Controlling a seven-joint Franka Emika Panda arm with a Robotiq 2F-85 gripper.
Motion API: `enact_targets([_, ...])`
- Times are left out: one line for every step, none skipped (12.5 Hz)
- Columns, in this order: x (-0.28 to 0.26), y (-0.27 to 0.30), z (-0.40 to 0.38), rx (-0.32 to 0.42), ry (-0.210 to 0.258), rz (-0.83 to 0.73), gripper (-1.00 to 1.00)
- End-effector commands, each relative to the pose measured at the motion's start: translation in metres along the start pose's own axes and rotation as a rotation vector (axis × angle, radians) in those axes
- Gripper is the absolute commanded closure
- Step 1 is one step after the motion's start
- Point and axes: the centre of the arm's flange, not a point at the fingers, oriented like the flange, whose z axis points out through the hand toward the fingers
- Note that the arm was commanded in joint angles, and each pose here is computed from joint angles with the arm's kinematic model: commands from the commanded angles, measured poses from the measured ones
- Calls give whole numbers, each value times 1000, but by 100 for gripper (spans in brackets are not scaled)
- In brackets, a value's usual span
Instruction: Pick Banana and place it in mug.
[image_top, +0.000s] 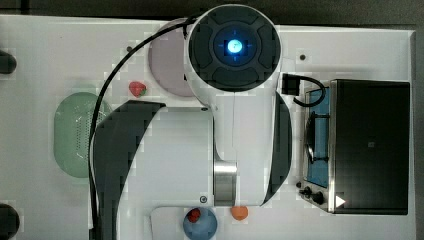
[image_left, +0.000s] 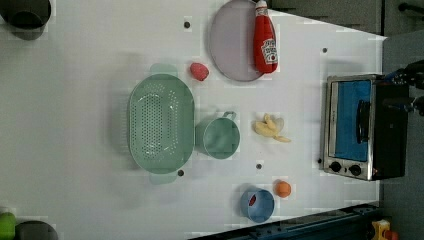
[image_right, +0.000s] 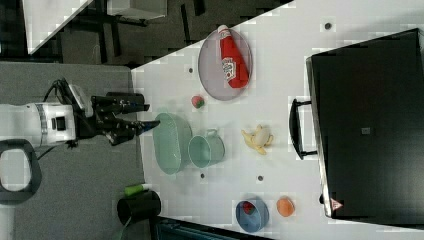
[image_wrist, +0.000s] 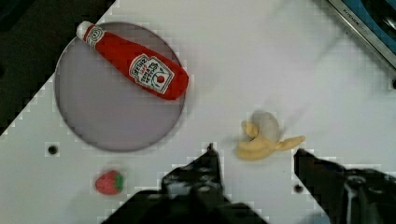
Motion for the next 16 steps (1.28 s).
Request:
enact_targets([-75,123,-73,-17,-8,30,-76])
enact_targets([-74,122,-65,-28,-17,29,-98])
enact_targets([-72,119,-51,-42,-29,27,-100])
enact_targets([-69,114,-35,-48,-34,25,-100])
enact_targets([-65,108,-16,-46,-32,23,-100])
enact_targets([-60,101,6,-38,-26,20,-100])
enact_targets([-56,95,31,-31,-19,18,-100])
enact_targets([-54,90,57,-28,-16,14,-100])
enact_targets([-52,85,82,-21,-11,11,-100])
enact_targets([-50,81,106,-10,-2,8,-100])
enact_targets([-48,78,130,-2,4,7,-100])
enact_targets([-48,76,154,5,9,6,-100])
enact_targets([-48,76,178,10,12,5,-100])
enact_targets([-48,76,202,15,14,5,-100])
enact_targets([-48,76,224,20,18,6,-100])
enact_targets([-47,75,245,21,19,6,-100])
